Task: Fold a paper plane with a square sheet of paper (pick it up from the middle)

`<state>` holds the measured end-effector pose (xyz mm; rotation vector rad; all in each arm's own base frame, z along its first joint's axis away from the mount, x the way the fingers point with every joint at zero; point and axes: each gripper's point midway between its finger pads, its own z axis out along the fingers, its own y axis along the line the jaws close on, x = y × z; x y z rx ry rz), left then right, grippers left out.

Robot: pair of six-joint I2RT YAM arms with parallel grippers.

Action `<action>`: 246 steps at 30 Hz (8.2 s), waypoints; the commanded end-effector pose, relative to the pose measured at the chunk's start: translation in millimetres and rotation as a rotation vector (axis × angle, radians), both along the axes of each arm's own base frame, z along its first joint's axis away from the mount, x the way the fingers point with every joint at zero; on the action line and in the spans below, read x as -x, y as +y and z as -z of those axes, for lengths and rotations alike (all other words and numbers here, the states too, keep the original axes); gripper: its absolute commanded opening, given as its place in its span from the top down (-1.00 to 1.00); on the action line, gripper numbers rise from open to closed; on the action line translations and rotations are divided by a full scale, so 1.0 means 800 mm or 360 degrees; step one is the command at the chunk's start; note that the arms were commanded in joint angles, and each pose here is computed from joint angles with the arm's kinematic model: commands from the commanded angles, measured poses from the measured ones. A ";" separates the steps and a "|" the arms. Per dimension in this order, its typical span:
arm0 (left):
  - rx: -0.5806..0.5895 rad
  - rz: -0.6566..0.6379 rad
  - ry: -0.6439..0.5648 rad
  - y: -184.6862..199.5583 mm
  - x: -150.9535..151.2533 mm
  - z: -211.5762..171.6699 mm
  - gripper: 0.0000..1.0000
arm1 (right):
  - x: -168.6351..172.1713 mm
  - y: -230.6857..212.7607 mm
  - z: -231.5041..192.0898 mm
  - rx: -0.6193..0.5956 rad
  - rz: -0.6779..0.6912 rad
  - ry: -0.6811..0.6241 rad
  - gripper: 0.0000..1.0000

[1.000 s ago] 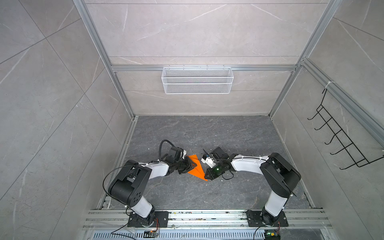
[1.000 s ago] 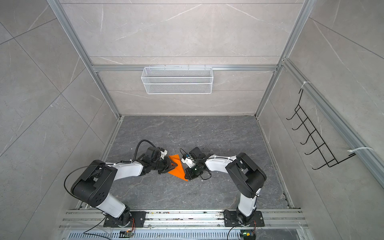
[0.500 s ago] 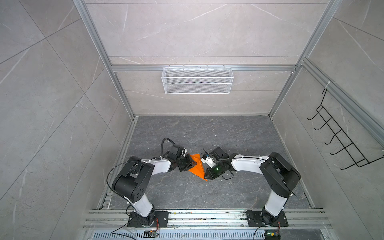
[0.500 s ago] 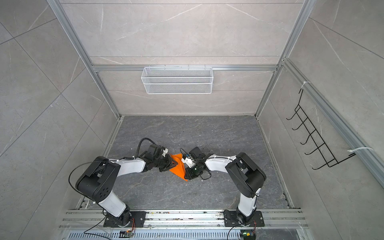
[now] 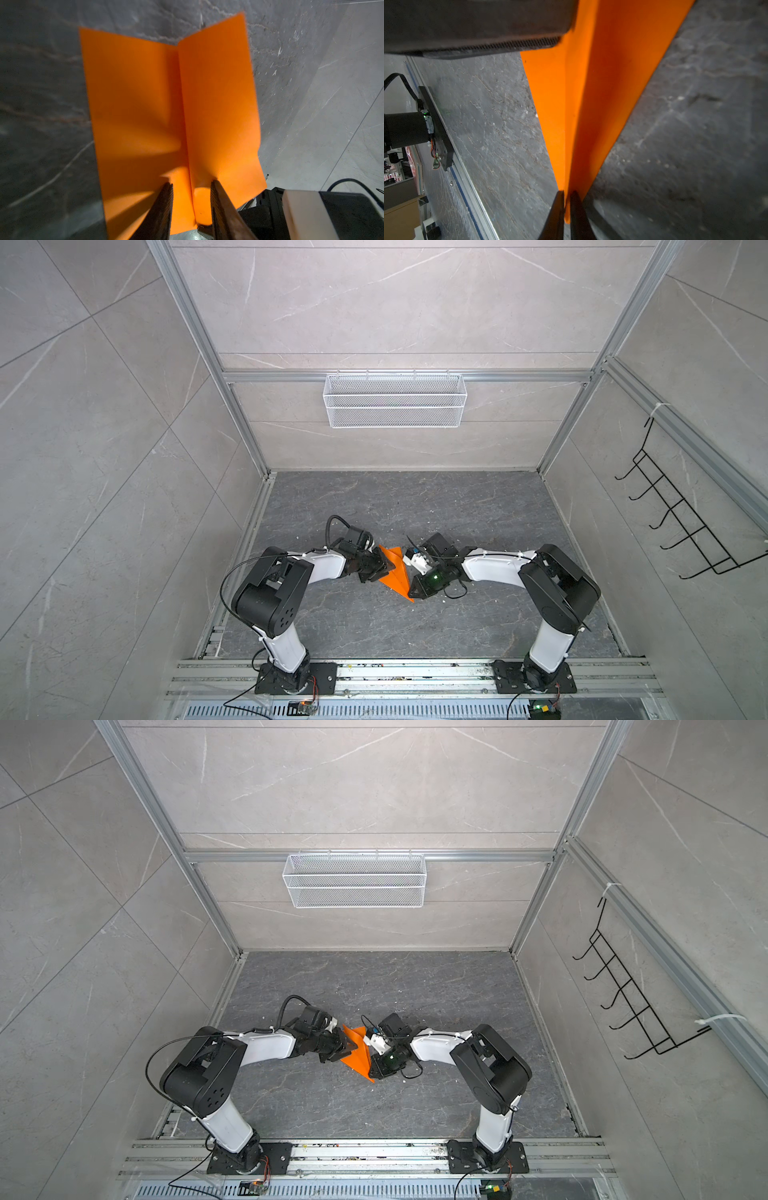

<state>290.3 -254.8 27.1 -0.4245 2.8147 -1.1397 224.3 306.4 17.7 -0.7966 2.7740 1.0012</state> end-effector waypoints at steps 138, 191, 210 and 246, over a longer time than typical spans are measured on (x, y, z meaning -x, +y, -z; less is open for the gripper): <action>-0.0482 0.0257 0.0106 0.015 0.032 0.067 1.00 | -0.012 -0.020 0.010 -0.0126 0.0501 0.0333 0.71; -0.0054 0.0301 -0.0244 -0.022 -0.024 -0.008 0.87 | -0.022 -0.041 0.062 0.0153 0.0514 0.0262 0.88; 0.0088 0.0296 -0.0442 0.009 -0.057 0.010 0.68 | -0.021 -0.044 0.073 0.0192 0.0516 0.0282 0.88; -0.0025 0.0237 -0.0387 0.038 -0.057 0.033 0.74 | -0.073 0.032 0.014 -0.0063 0.0444 0.0156 0.87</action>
